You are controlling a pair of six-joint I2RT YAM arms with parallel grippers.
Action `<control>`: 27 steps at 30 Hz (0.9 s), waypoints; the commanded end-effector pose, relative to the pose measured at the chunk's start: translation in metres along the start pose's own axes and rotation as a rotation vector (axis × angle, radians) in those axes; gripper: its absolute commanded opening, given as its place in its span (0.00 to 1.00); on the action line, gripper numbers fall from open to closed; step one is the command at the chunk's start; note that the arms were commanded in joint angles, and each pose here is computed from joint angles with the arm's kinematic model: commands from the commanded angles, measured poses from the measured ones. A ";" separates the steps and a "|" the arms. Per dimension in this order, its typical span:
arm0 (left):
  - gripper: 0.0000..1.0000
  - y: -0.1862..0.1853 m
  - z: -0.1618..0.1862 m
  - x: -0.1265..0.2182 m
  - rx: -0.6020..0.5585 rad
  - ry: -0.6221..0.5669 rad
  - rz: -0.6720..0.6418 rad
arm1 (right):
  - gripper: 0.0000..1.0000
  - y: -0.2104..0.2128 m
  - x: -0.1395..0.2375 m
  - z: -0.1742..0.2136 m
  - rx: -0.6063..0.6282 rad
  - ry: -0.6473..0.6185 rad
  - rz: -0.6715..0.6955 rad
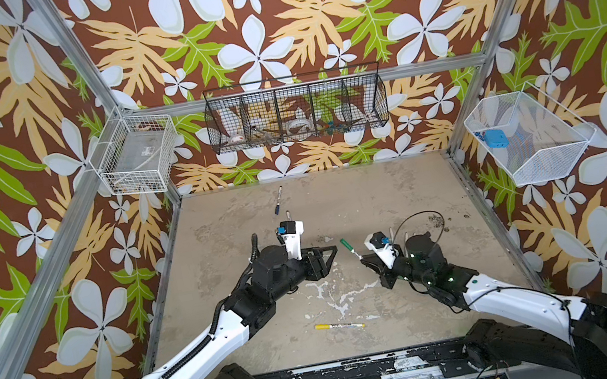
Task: Open the pen caps
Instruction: 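Lift the dark-green-capped marker upright with the right gripper while the left approaches its cap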
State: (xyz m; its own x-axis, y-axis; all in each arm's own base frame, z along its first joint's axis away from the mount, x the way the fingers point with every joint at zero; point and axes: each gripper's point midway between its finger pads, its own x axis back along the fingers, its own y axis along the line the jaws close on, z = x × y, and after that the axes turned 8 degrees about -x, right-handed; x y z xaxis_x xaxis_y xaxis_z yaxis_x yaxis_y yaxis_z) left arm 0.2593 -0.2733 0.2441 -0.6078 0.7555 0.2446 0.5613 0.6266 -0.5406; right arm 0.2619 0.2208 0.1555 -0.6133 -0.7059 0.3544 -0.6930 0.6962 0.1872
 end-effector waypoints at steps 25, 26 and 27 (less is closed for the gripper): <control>0.67 -0.029 0.023 0.028 -0.373 -0.361 0.318 | 0.00 0.061 0.016 -0.024 0.042 -0.193 -0.307; 0.67 -0.027 0.023 0.029 -0.367 -0.361 0.307 | 0.00 0.062 0.015 -0.023 0.044 -0.187 -0.311; 0.68 -0.026 0.024 0.029 -0.366 -0.356 0.302 | 0.00 0.063 0.014 -0.022 0.046 -0.180 -0.314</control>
State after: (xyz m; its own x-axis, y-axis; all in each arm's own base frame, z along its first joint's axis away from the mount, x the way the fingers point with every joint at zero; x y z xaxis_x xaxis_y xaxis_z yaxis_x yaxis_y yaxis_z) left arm 0.2149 -0.2765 0.2292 -0.5041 0.8538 -0.1301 0.8500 0.4637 -0.2501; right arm 0.2195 0.2539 0.1901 -0.4356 -0.8920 0.1212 -0.8583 0.4521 0.2429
